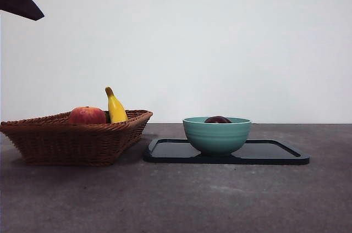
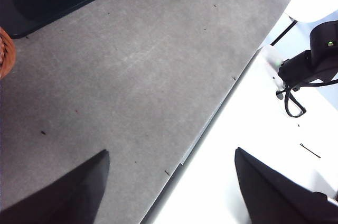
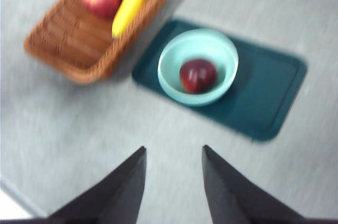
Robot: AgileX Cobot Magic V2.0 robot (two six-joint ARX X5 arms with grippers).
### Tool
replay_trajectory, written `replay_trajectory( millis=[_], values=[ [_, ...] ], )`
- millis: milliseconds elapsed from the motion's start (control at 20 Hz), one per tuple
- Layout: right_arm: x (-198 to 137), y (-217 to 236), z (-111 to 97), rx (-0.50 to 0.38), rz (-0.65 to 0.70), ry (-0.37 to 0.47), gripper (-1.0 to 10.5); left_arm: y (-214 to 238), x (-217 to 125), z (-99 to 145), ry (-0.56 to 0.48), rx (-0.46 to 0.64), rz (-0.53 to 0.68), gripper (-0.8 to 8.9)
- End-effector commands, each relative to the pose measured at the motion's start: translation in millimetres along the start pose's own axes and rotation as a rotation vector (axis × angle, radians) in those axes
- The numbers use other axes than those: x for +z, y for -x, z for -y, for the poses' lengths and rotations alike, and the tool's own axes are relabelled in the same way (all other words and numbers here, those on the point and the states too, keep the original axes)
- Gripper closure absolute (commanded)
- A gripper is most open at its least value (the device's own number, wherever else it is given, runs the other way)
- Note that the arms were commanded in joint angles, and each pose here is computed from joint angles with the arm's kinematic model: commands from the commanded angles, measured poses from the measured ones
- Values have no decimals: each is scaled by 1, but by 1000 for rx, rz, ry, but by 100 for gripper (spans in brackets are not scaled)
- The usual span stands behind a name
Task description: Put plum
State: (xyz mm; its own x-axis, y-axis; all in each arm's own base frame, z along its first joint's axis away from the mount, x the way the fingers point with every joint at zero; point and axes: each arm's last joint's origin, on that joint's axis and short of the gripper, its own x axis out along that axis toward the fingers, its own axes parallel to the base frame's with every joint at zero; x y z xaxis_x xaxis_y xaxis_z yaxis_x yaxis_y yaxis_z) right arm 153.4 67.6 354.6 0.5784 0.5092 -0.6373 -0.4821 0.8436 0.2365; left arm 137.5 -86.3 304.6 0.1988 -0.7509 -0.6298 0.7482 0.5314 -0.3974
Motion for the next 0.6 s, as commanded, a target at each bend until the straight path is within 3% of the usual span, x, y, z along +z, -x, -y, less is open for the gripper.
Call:
replay_trajectory(
  millis=[50,250,600],
  values=[
    [-18,2,-3,47,-5,25,778,0,3,1,-22,-5,8,439],
    [-57,0,-5,176,-45,27,778,0,3,1,-23,-5,10,439],
    [-76,-1,-4,208,-51,29,778,0,3,1,-21,-5,8,439]
  ],
)
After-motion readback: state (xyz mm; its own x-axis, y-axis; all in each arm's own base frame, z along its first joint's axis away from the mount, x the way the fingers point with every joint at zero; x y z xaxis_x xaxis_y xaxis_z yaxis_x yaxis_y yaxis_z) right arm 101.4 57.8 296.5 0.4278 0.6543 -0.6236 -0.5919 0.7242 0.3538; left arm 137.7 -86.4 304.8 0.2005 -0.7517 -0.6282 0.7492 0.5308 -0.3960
